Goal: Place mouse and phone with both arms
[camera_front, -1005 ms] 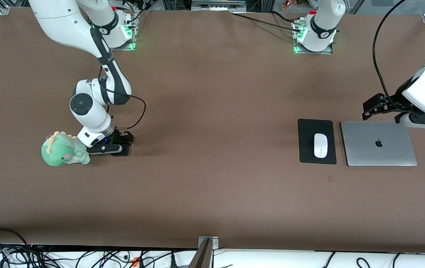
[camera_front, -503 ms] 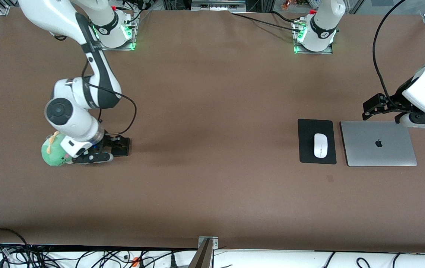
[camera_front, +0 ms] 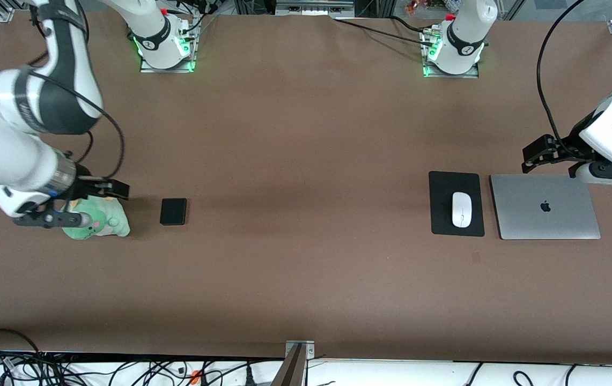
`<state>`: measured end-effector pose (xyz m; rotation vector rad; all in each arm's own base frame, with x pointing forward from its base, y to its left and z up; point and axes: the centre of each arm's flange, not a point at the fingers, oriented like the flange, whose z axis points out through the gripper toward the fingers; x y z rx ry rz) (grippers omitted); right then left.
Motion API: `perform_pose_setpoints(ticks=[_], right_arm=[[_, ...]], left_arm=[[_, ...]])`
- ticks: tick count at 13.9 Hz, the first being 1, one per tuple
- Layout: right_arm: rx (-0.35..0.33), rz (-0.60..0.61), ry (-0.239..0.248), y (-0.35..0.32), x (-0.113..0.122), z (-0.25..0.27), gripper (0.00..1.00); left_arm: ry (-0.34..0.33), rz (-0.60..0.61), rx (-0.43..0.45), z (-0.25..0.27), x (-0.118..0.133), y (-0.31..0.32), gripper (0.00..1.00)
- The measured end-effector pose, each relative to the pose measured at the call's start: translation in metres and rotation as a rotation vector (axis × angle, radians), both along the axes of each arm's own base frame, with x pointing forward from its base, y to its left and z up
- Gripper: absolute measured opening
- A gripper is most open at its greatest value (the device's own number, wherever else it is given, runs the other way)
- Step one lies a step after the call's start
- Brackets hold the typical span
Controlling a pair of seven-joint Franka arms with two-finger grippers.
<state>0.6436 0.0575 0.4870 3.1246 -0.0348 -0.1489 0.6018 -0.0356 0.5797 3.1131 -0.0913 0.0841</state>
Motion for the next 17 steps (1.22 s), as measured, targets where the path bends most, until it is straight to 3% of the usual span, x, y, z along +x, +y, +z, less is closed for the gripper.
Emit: perform_pose_setpoints(ticks=[7,17], right_arm=[[0.045,-0.045,-0.004,-0.077,-0.049,0.096,1.00],[0.001,-0.020,-0.052,-0.078,-0.048,0.111,1.00]], left_arm=[[0.000,0.001,0.000,0.000,0.000,0.001,1.00],[0.000,0.001,0.000,0.000,0.000,0.001,1.00]])
